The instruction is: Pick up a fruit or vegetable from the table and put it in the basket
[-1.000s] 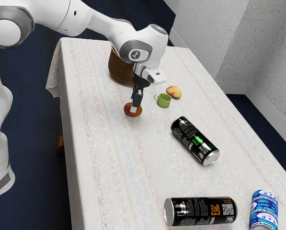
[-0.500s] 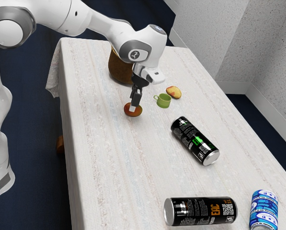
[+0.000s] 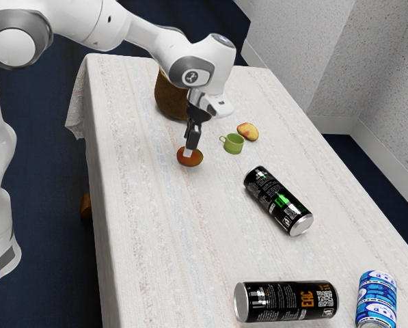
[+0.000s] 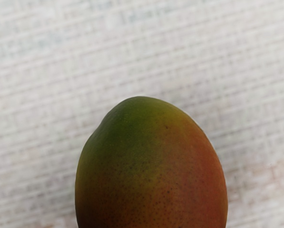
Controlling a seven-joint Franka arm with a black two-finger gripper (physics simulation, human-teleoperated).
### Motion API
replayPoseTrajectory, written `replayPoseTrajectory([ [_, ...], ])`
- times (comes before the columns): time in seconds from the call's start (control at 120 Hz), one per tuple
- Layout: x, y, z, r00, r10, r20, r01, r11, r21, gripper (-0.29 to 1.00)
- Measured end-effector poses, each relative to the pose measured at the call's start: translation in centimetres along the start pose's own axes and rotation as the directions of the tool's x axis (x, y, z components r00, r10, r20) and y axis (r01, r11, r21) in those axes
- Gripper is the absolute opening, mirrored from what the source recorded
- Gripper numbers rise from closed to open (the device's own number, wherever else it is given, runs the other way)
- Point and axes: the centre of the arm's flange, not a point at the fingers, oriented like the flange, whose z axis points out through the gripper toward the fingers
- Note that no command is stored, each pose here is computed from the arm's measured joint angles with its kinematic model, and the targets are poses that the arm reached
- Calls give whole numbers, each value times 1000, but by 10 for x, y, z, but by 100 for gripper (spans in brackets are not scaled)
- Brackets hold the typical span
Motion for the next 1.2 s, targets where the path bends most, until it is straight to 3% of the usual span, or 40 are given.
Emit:
replayPoseTrajectory([
  [1.2, 8, -6, 28, 1000, -12, 24, 12, 1000, -13, 70],
])
